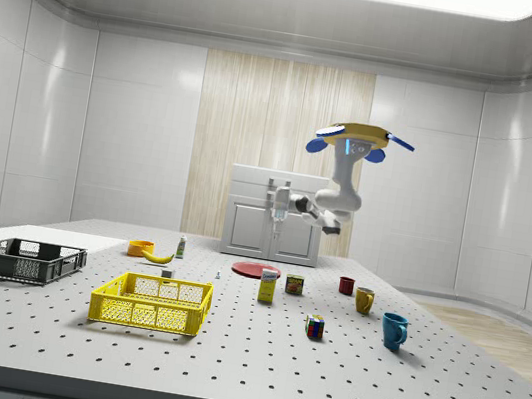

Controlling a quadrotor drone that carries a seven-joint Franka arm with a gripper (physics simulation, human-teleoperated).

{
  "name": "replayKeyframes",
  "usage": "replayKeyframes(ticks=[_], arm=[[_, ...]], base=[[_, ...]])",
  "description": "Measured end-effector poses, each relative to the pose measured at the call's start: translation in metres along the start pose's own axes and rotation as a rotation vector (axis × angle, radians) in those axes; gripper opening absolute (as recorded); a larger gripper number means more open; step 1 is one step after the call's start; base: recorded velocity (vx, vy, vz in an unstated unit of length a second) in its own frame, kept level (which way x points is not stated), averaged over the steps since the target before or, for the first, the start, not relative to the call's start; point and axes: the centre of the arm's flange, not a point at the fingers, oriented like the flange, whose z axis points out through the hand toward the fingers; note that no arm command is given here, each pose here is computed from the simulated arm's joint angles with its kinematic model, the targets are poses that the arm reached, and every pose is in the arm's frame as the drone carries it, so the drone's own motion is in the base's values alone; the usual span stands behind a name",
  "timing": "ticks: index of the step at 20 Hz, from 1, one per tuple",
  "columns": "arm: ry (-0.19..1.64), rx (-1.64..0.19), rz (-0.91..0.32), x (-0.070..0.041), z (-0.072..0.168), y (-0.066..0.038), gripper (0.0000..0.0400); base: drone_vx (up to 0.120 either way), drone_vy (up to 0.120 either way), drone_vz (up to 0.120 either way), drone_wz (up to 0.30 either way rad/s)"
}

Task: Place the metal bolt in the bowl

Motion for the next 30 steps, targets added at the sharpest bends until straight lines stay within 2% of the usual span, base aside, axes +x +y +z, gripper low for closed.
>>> replayKeyframes(ticks=[8, 14, 19, 30], arm=[[0.0, 0.0, 0.0, 0.0, 0.0, 0.0, 0.04], [0.0, 0.0, 0.0, 0.0, 0.0, 0.0, 0.04], [0.0, 0.0, 0.0, 0.0, 0.0, 0.0, 0.04], [0.0, 0.0, 0.0, 0.0, 0.0, 0.0, 0.04]], base=[[0.12, 0.0, -0.115, 0.0], [0.12, -0.06, 0.0, 0.0], [0.12, 0.0, -0.096, 0.0], [0.12, 0.0, 0.0, 0.0]])
